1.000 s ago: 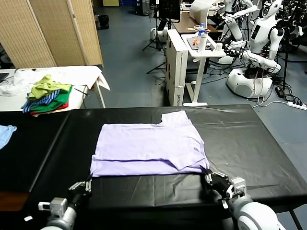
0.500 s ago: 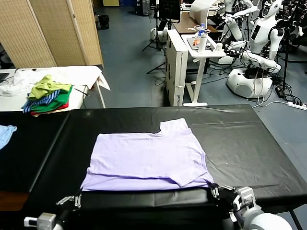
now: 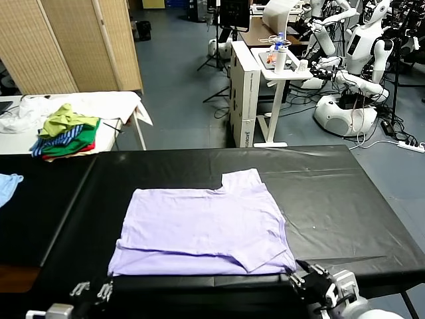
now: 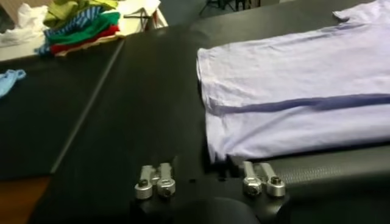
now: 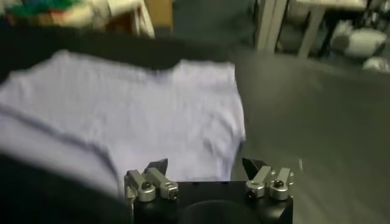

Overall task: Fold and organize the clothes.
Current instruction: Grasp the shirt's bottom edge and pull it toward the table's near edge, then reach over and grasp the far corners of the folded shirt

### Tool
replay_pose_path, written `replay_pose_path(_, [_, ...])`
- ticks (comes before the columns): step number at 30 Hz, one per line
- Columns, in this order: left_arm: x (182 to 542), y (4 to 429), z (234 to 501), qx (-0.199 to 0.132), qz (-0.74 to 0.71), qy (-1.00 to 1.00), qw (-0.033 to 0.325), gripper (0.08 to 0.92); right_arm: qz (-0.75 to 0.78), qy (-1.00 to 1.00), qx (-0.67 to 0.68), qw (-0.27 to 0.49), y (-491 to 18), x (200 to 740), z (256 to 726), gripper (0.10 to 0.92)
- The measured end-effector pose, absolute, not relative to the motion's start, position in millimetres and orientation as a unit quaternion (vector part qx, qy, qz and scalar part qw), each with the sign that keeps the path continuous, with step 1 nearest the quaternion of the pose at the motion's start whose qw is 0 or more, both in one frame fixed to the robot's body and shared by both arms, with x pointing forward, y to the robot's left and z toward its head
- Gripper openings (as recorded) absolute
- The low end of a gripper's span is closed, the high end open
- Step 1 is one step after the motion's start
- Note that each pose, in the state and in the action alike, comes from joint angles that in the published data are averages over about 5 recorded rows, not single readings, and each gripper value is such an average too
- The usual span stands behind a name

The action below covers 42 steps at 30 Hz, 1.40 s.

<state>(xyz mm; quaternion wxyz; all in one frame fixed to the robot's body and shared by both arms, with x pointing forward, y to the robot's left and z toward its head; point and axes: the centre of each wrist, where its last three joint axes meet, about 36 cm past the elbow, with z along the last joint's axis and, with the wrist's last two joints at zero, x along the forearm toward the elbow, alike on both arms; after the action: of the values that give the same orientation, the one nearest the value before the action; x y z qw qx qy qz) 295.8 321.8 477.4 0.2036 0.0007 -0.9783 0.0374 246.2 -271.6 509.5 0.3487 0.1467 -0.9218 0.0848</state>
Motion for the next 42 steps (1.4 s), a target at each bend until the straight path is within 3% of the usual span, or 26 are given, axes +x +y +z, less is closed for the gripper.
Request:
replay_pose_path(2, [315, 324, 475, -0.003, 0.050, -0.978, 0.200, 0.698, 0.079, -0.923, 0.151, 0.344, -271, 245, 516, 0.855])
replay_pose_path(5, [344, 328, 472, -0.011, 0.064, -0.976, 0.208, 0.846, 0.073, -0.928, 0.152, 0.332, -271, 249, 522, 0.900])
replay_pose_path(8, [371, 334, 468, -0.019, 0.074, -0.971, 0.225, 0.899, 0.064, -0.937, 0.154, 0.306, -272, 261, 524, 0.906])
replay_pose_path(20, [449, 362, 456, -0.020, 0.069, -0.957, 0.282, 0.907, 0.045, -0.960, 0.133, 0.244, -292, 376, 505, 0.907])
replay_pose_path(32, [480, 362, 445, -0.023, 0.058, -0.956, 0.288, 0.907, 0.043, -0.949, 0.109, 0.293, -281, 492, 484, 0.907])
replay_pose_path(42, [491, 358, 438, -0.030, 0.044, -0.956, 0.290, 0.907, 0.043, -0.945, 0.112, 0.305, -257, 549, 479, 0.907])
